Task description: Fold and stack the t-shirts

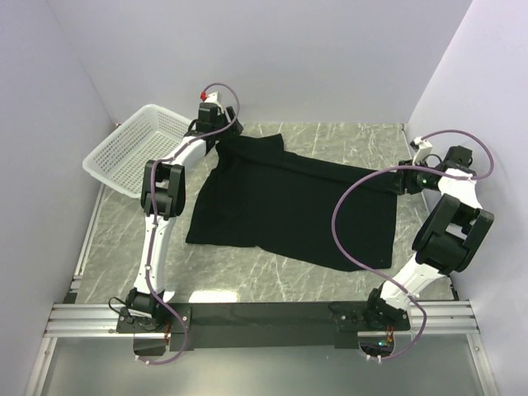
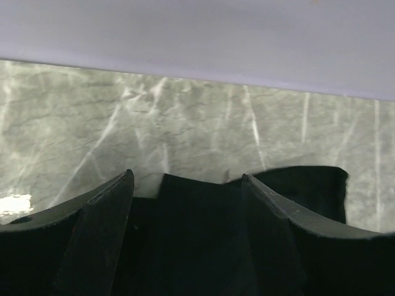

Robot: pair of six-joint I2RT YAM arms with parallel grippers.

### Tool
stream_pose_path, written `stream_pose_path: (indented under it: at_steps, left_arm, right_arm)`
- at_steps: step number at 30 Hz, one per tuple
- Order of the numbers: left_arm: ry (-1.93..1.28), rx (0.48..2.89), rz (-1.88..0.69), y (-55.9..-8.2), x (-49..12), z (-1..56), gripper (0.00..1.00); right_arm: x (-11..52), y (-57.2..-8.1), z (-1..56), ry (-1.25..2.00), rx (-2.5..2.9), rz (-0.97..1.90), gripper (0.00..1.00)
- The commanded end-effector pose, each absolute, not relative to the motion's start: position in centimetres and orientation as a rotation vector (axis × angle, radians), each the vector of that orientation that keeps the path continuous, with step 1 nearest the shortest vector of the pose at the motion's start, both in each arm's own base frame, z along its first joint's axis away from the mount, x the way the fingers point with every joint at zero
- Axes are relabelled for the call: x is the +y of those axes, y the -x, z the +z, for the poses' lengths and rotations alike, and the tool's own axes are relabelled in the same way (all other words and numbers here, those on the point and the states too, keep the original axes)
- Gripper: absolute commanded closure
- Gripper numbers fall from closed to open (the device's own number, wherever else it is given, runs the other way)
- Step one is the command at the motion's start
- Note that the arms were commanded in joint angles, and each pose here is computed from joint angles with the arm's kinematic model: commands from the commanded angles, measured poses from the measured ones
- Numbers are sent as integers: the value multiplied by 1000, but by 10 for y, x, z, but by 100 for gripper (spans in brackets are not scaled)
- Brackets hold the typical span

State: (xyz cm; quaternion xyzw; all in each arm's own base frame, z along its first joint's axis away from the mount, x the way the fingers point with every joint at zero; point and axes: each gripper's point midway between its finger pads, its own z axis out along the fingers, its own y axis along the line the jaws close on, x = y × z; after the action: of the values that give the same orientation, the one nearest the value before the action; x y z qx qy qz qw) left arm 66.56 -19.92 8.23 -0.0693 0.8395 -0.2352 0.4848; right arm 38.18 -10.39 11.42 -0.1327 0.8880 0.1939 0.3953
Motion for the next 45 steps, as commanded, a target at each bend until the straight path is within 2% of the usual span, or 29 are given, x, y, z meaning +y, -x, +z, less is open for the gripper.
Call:
stream_pose_path:
  at_steps: [1,6,13,19,23,27,30,37,45]
  left_arm:
    - [209,1944,-533,-681,-191,119,26]
    - [207,2002,-481,-675,-186,98,31]
    - [156,2010,-514,-671,-194,102,43]
    - [147,2042,-432,-667,-183,101,38]
    - [127,2067,-410,-662,-180,95,41]
    - [105,2057,-436,-662,-186,100,53]
    - [81,2019,-439,-665,-189,113,71]
    - [8,1937,-438,-666,-195,142,99]
    - [-40,1884,-366,-660,-186,167,95]
  right_arm:
    - [-94,-389,131,356,2228,502,43]
    - [-90,-391,134,348,2221,518,43]
    - [-90,-393,139,340,2215,515,43]
    - [-89,-394,142,324,2207,523,43]
    - [-87,-395,143,316,2199,539,43]
    - [-86,-394,145,313,2197,543,43]
    - [-84,-393,146,315,2194,544,43]
    - [-82,-387,144,315,2199,547,43]
    - [-80,-384,142,316,2203,558,43]
